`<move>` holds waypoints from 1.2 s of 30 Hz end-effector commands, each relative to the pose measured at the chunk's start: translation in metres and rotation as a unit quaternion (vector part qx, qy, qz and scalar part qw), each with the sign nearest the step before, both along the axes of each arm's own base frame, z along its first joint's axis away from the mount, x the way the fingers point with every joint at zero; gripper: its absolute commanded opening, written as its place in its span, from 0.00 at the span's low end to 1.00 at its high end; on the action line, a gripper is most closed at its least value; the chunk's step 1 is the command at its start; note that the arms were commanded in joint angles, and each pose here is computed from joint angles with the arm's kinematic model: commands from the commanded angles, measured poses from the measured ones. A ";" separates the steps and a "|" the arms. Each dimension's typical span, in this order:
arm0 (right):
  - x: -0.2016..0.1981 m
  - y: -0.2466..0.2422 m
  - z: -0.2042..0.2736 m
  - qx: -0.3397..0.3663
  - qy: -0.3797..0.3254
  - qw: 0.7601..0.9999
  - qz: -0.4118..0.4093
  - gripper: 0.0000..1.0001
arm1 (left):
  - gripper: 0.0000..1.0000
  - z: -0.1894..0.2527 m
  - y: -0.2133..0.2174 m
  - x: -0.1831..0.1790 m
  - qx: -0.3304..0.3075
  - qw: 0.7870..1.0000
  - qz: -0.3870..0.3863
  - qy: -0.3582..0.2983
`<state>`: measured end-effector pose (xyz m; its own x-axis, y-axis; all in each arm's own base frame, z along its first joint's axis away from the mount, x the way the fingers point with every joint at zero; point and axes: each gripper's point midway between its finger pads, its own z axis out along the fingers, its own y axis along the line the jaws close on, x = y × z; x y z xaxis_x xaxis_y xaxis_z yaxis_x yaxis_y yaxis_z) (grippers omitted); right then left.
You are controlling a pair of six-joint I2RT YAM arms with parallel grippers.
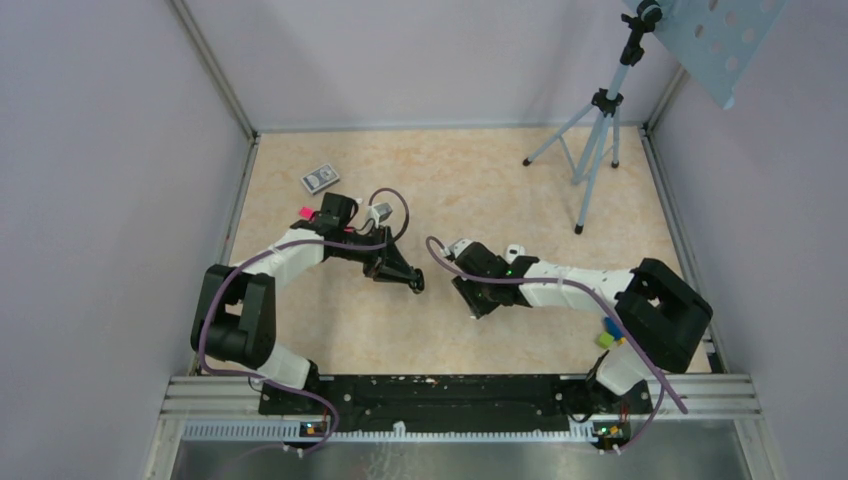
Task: Insert the wireless bluetooth earbuds into the charging case
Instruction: Pick up the right earbud from the center of the board.
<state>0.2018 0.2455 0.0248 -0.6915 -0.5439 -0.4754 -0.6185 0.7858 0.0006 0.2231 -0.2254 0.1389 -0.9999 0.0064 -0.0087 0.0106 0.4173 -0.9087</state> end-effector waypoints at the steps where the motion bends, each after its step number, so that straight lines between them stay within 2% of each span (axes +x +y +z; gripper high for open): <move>1: 0.015 0.012 0.007 0.017 -0.022 1.000 0.009 0.34 | 0.00 0.010 -0.003 0.010 -0.014 1.000 -0.005 -0.027; 5: 0.020 0.008 0.005 0.016 -0.025 1.000 -0.005 0.29 | 0.00 0.009 -0.004 0.012 -0.013 1.000 -0.004 -0.027; 11: 0.027 -0.001 0.002 0.011 -0.027 0.999 -0.024 0.27 | 0.00 0.012 -0.005 0.013 -0.019 0.999 -0.006 -0.032; 18: 0.031 -0.005 -0.002 0.024 -0.017 0.999 -0.045 0.20 | 0.00 0.012 -0.005 0.012 -0.020 0.999 -0.007 -0.033; 22: 0.030 -0.006 -0.004 0.027 -0.012 0.998 -0.052 0.21 | 0.00 0.014 -0.005 0.012 -0.023 0.999 -0.008 -0.033; 24: 0.028 -0.006 -0.006 0.028 -0.010 0.998 -0.052 0.28 | 0.00 0.015 -0.006 0.011 -0.028 0.999 -0.011 -0.031; 26: 0.028 -0.006 -0.005 0.033 -0.011 0.998 -0.054 0.30 | 0.00 0.016 -0.006 0.010 -0.032 0.999 -0.014 -0.029; 36: 0.027 -0.009 -0.012 0.022 -0.009 0.998 -0.053 0.25 | 0.00 0.018 -0.006 0.011 -0.033 0.999 -0.017 -0.032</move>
